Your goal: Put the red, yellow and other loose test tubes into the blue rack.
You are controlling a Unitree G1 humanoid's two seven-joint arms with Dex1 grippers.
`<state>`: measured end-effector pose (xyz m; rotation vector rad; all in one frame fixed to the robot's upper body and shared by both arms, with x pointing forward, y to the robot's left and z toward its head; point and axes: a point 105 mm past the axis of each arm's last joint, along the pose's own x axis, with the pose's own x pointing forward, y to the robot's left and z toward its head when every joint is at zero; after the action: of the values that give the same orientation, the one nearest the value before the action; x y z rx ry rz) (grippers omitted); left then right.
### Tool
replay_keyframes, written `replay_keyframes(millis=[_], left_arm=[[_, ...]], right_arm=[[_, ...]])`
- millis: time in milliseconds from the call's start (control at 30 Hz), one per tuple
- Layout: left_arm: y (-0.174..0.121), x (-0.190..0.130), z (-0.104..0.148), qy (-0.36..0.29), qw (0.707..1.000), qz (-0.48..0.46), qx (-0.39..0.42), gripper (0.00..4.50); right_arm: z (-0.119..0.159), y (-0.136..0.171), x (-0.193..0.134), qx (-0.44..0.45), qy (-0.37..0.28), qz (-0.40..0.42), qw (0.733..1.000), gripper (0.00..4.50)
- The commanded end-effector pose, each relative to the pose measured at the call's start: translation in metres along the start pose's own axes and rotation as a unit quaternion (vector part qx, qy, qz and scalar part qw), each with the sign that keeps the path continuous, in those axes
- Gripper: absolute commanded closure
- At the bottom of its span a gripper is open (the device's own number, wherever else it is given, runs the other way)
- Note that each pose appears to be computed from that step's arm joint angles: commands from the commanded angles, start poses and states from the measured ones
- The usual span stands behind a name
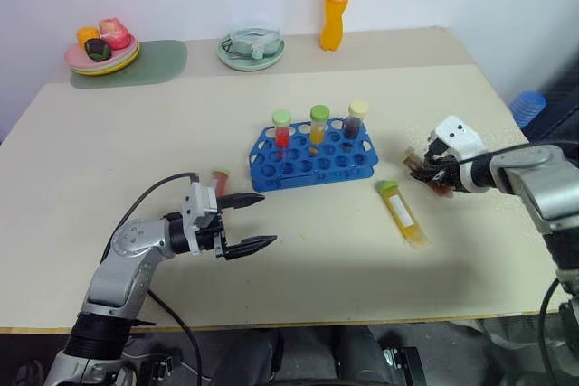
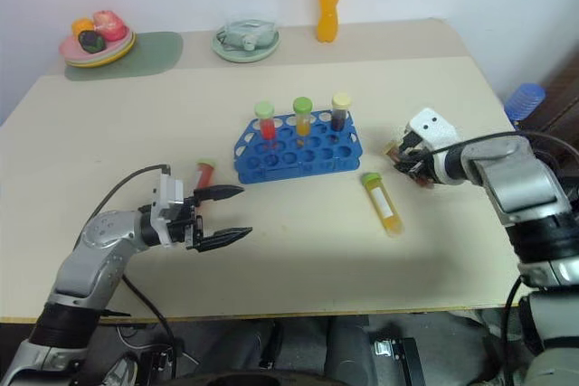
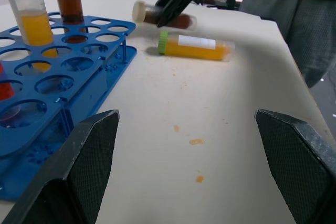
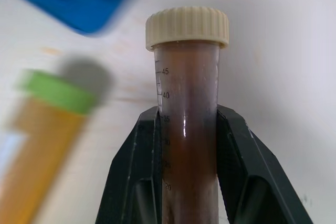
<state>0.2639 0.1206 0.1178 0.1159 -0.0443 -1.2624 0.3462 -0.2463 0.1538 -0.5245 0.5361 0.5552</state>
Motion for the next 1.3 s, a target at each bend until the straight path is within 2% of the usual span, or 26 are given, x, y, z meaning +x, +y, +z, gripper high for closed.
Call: replay_keyframes(millis=[33, 100, 200, 233, 400, 500, 767, 1100, 1300], left_arm=[[0.005, 0.001, 0.007, -0.014, 1.0, 0.006, 0.024, 0.25], [0.007, 0.003, 0.008, -0.019, 0.999, 0.013, 0.029, 0.25], [0.01, 0.003, 0.008, -0.021, 0.999, 0.018, 0.033, 0.25], [0.011, 0.003, 0.008, -0.022, 0.999, 0.019, 0.033, 0.25], [0.012, 0.004, 0.008, -0.023, 0.999, 0.019, 0.035, 0.25], [0.017, 0.006, 0.011, -0.031, 0.998, 0.03, 0.04, 0.25], [0.034, 0.01, 0.018, -0.058, 0.994, 0.074, 0.057, 0.25], [0.034, 0.02, 0.016, -0.08, 0.991, 0.104, 0.013, 0.25], [0.031, 0.028, 0.019, -0.09, 0.99, 0.107, 0.007, 0.25]], right_arm=[[0.036, 0.002, -0.02, -0.067, -0.105, -0.05, 0.991, 3.64], [0.042, 0.003, -0.024, -0.09, -0.134, -0.079, 0.984, 3.64], [0.078, 0.028, -0.023, -0.026, -0.274, -0.056, 0.96, 3.64], [0.085, 0.033, -0.023, -0.009, -0.303, -0.054, 0.951, 3.64], [0.104, 0.049, -0.019, 0.06, -0.39, -0.07, 0.916, 3.64], [0.111, 0.059, -0.02, 0.102, -0.456, -0.085, 0.88, 3.64], [0.098, 0.066, -0.002, 0.166, -0.494, -0.115, 0.846, 3.64], [0.086, 0.077, 0.043, 0.167, -0.493, -0.116, 0.846, 3.64], [0.08, 0.081, 0.057, 0.168, -0.485, -0.12, 0.85, 3.64]])
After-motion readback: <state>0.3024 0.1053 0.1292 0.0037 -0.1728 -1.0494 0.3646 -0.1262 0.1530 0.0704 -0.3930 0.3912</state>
